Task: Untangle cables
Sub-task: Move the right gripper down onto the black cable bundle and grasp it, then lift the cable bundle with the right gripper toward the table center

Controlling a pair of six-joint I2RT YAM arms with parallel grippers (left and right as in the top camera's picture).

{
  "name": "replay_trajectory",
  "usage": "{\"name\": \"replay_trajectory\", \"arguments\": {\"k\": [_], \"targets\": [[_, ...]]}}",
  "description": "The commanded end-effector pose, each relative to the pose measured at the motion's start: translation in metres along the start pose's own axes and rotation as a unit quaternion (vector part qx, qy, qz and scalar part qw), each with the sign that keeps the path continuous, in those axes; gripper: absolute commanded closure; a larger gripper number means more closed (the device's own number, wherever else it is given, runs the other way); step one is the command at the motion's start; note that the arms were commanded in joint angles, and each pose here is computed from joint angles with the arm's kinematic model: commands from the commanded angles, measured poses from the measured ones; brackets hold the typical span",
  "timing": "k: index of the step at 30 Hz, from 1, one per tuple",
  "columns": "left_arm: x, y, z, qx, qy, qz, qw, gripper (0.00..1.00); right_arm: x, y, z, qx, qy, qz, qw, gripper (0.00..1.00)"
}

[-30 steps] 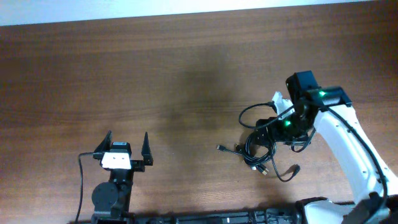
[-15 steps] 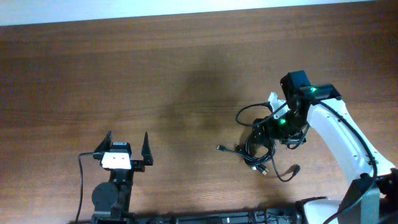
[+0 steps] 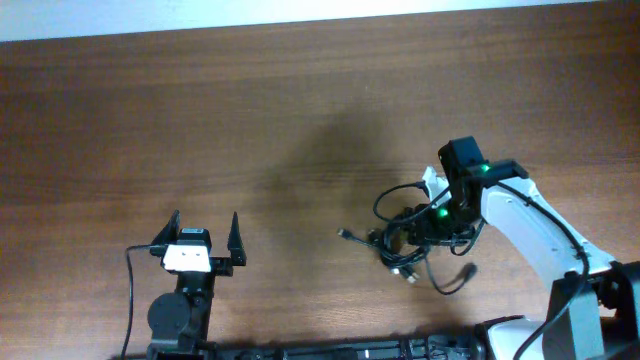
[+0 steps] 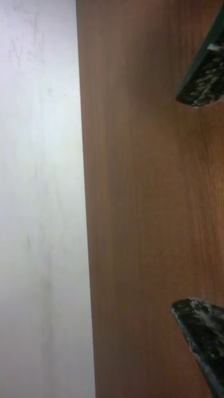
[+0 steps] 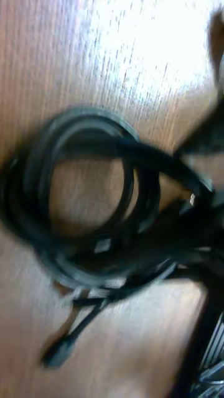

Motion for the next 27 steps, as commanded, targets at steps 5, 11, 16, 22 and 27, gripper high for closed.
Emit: {"name": "replay_trajectory", "arguments": {"k": [5, 11, 16, 22, 27], "targets": [[0.000, 0.000, -0.001, 0.002, -0.008, -0.004, 1.000, 0.01, 0.004, -0.003, 0.001, -0.003, -0.043, 0.014, 0.999, 0.96], [0.000, 0.000, -0.001, 0.002, -0.008, -0.004, 1.000, 0.01, 0.020, 0.031, 0.039, -0.072, -0.015, 0.046, 0.996, 0.96], [0.000, 0.000, -0.001, 0.002, -0.008, -0.004, 1.000, 0.01, 0.043, 0.096, 0.091, -0.188, 0.040, 0.060, 0.980, 0.96], [0.000, 0.000, -0.001, 0.002, -0.008, -0.004, 1.000, 0.01, 0.054, 0.133, 0.117, -0.269, 0.230, 0.011, 0.935, 0.96], [0.000, 0.000, -0.001, 0.002, -0.008, -0.004, 1.000, 0.01, 0.067, 0.130, 0.117, -0.268, 0.291, 0.011, 0.919, 0.96]]}}
Point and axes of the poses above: each gripper's point midway between its finger pads, its own y axis back along the fingers, its own x axis along the line the jaws close on, z = x × y, the point moved 6 cm from there along y, back along the fingers, and after that the axes turned 14 degrees about y, right-handed, at the moved point
